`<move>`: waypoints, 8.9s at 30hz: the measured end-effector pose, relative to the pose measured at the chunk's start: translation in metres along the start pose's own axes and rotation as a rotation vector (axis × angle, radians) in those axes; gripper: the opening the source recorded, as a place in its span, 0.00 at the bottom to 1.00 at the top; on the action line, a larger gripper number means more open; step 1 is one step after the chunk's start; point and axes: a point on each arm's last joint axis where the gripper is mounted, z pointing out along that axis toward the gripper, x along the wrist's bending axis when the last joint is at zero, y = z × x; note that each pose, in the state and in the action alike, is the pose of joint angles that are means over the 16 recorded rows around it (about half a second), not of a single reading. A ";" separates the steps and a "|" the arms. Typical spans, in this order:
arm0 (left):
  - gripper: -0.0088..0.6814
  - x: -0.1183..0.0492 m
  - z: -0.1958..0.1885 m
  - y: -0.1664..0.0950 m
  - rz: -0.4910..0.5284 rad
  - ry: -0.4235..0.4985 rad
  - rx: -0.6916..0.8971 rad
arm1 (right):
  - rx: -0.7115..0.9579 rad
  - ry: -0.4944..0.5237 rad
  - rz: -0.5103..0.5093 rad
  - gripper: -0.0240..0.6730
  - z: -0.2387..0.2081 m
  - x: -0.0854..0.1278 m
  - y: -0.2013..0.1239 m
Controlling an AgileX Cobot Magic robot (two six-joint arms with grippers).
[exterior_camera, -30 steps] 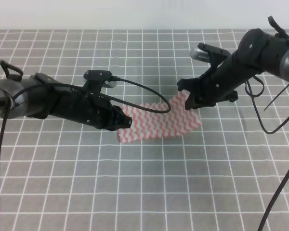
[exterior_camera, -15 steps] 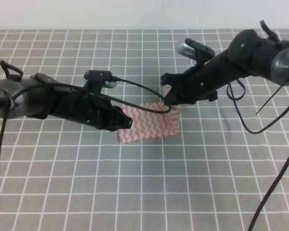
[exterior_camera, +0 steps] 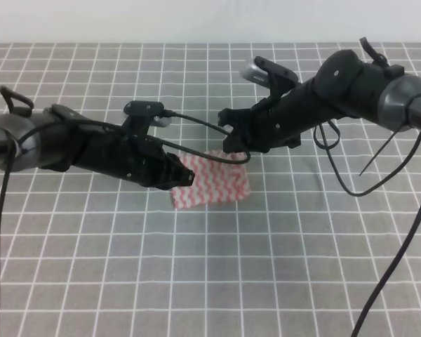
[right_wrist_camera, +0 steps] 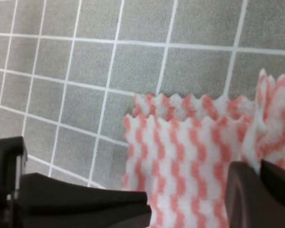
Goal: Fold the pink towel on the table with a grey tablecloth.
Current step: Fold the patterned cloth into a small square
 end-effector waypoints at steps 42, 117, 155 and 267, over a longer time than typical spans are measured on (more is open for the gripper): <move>0.01 0.013 -0.003 -0.015 -0.005 0.012 0.122 | 0.046 0.039 -0.016 0.02 0.009 0.010 -0.007; 0.01 0.019 -0.038 0.003 -0.021 0.049 0.016 | 0.119 0.079 -0.077 0.34 0.041 0.036 -0.021; 0.01 0.018 -0.043 0.009 -0.019 0.078 -0.030 | 0.234 0.085 -0.118 0.02 0.052 0.033 -0.036; 0.01 0.009 -0.004 0.008 -0.024 -0.031 0.091 | 0.203 -0.032 -0.146 0.01 0.003 0.000 0.010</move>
